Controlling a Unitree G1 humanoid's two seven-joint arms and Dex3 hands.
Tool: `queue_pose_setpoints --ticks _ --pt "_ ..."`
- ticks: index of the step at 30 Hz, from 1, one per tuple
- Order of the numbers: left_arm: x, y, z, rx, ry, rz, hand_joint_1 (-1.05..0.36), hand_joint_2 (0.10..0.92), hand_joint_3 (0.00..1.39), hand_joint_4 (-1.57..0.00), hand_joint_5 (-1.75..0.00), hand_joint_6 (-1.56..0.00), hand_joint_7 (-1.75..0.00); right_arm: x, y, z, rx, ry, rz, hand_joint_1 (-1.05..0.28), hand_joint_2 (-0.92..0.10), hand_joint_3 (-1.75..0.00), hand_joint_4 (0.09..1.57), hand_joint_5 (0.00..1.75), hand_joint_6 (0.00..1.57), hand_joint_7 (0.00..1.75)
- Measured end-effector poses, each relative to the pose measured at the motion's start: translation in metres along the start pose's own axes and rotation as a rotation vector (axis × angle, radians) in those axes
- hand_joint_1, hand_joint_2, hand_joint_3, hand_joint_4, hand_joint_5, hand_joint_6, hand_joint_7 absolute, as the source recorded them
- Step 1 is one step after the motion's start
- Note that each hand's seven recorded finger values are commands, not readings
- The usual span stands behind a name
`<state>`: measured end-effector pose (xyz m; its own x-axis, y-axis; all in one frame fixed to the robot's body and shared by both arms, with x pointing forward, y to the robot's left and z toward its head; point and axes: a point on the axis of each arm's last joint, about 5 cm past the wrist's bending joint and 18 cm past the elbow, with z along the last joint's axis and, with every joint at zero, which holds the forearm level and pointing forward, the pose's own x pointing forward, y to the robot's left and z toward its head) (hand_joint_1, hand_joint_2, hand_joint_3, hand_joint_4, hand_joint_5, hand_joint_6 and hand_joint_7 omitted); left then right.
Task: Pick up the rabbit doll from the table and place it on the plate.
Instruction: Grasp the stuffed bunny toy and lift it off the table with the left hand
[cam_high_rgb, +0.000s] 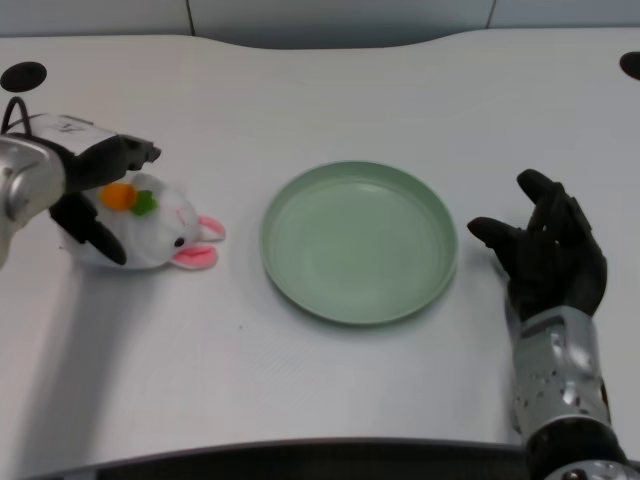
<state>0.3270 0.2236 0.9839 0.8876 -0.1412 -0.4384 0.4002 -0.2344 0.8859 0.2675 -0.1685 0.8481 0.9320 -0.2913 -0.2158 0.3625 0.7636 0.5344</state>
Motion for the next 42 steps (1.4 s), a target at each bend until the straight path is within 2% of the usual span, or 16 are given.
queue_pose_setpoints --ticks 10,13,16,21,25,31,34,38,41,42 --pt "0.022 -0.012 0.018 0.027 -0.015 0.021 -1.00 0.855 0.00 -0.03 -0.06 -0.03 -0.01 0.0006 -0.0017 0.0013 -0.005 -0.001 0.001 -0.35 -0.92 -0.45 0.74 1.35 0.64 1.01" --pt "0.025 -0.019 0.019 0.060 -0.011 0.051 -1.00 0.843 0.00 -0.07 -0.08 -0.07 -0.03 0.0006 -0.0020 0.0013 -0.004 0.000 0.009 -0.37 -0.92 -0.43 0.77 1.35 0.65 1.02" --pt "0.027 -0.027 0.021 0.091 -0.012 0.030 -0.99 0.841 0.00 -0.06 -0.08 -0.08 -0.03 0.0006 -0.0024 0.0013 0.002 0.000 0.010 -0.37 -0.92 -0.41 0.77 1.35 0.65 1.02" --pt "0.028 -0.032 0.020 0.144 -0.004 0.003 -1.00 0.818 0.00 -0.07 -0.08 -0.10 -0.03 0.0011 -0.0046 0.0012 0.017 0.005 0.000 -0.37 -0.92 -0.41 0.76 1.35 0.62 1.02" --pt "0.029 -0.030 0.022 0.190 -0.007 -0.001 -1.00 0.812 0.00 -0.10 -0.10 -0.13 -0.04 0.0013 -0.0049 0.0008 0.020 0.009 0.010 -0.37 -0.92 -0.42 0.76 1.36 0.61 1.03" --pt "0.029 -0.031 0.024 0.239 -0.011 0.000 -0.95 0.793 0.00 -0.20 -0.14 -0.22 -0.05 0.0016 -0.0051 0.0006 0.019 0.012 0.010 -0.37 -0.92 -0.43 0.75 1.37 0.62 1.04" --pt "0.030 -0.032 0.024 0.268 -0.018 0.026 -0.93 0.785 0.00 -0.26 -0.15 -0.27 -0.05 0.0016 -0.0054 0.0007 0.028 0.012 0.015 -0.37 -0.92 -0.43 0.74 1.37 0.62 1.04" --pt "0.030 -0.036 0.024 0.327 -0.030 0.085 -0.82 0.749 0.00 -0.46 -0.28 -0.46 -0.05 0.0016 -0.0048 0.0005 0.015 0.013 0.012 -0.37 -0.92 -0.42 0.74 1.38 0.62 1.05" --pt "0.029 -0.038 0.022 0.332 -0.034 0.141 -0.73 0.726 0.00 -0.37 -0.68 -0.59 -0.02 0.0016 -0.0048 0.0006 0.014 0.013 0.011 -0.37 -0.92 -0.43 0.75 1.39 0.62 1.06" --pt "0.029 -0.039 0.021 0.333 -0.035 0.152 -0.70 0.727 0.00 -0.35 -0.73 -0.61 -0.03 0.0016 -0.0048 0.0006 0.014 0.013 0.011 -0.37 -0.92 -0.43 0.75 1.39 0.61 1.06"
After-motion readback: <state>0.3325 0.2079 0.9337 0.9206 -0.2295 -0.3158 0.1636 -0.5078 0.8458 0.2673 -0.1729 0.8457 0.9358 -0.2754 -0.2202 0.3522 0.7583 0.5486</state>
